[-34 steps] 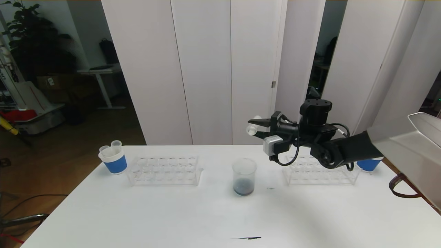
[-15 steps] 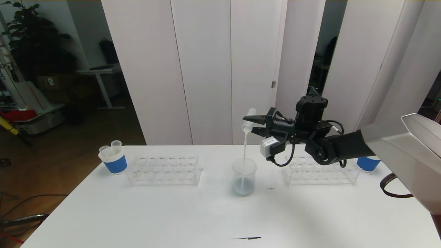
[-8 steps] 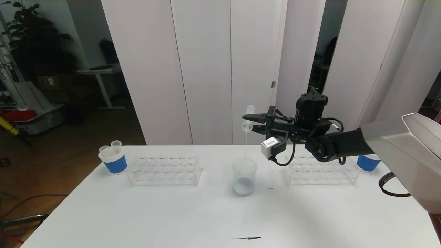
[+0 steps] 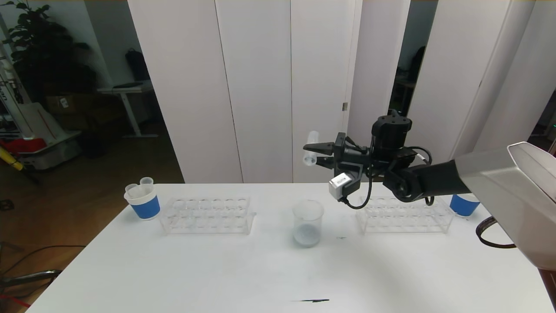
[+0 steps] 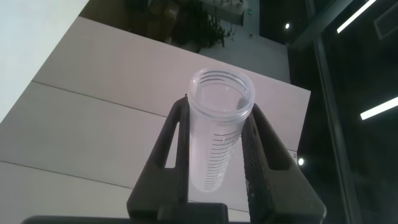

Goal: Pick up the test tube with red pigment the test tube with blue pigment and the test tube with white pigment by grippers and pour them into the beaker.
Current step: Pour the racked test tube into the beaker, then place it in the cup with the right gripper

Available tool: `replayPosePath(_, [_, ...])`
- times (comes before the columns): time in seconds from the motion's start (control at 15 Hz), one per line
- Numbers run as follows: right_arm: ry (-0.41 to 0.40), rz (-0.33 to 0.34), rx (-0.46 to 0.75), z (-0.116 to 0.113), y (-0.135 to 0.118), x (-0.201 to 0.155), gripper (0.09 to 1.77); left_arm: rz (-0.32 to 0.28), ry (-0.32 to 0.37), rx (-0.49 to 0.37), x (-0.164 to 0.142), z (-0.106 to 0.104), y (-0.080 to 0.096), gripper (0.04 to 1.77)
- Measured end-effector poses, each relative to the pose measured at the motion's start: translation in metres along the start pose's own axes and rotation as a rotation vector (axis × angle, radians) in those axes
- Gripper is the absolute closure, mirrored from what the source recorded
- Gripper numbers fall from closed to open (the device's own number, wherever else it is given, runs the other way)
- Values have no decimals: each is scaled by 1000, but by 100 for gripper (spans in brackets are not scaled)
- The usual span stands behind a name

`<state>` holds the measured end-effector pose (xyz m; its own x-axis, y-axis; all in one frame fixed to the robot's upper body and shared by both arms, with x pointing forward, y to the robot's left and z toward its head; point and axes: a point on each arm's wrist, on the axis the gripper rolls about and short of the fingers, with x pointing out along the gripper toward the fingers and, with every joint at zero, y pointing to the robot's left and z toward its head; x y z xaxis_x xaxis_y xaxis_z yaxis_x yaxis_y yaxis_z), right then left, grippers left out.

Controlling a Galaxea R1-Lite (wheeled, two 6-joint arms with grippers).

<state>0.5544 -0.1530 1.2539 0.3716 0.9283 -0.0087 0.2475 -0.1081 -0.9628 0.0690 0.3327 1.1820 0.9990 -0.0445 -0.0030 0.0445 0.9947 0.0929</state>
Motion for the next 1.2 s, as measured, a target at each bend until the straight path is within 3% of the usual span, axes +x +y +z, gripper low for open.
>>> replayPosePath(0.8, [21, -19, 2, 0, -7, 4, 128, 0, 0, 0, 0, 0, 0, 6])
replayPosePath(1.0, [109, -25, 102, -2, -16, 1, 128, 0, 0, 0, 0, 0, 0, 6])
replayPosePath(1.2, [304, -85, 181, -9, -40, -7, 128, 0, 0, 0, 0, 0, 0, 6])
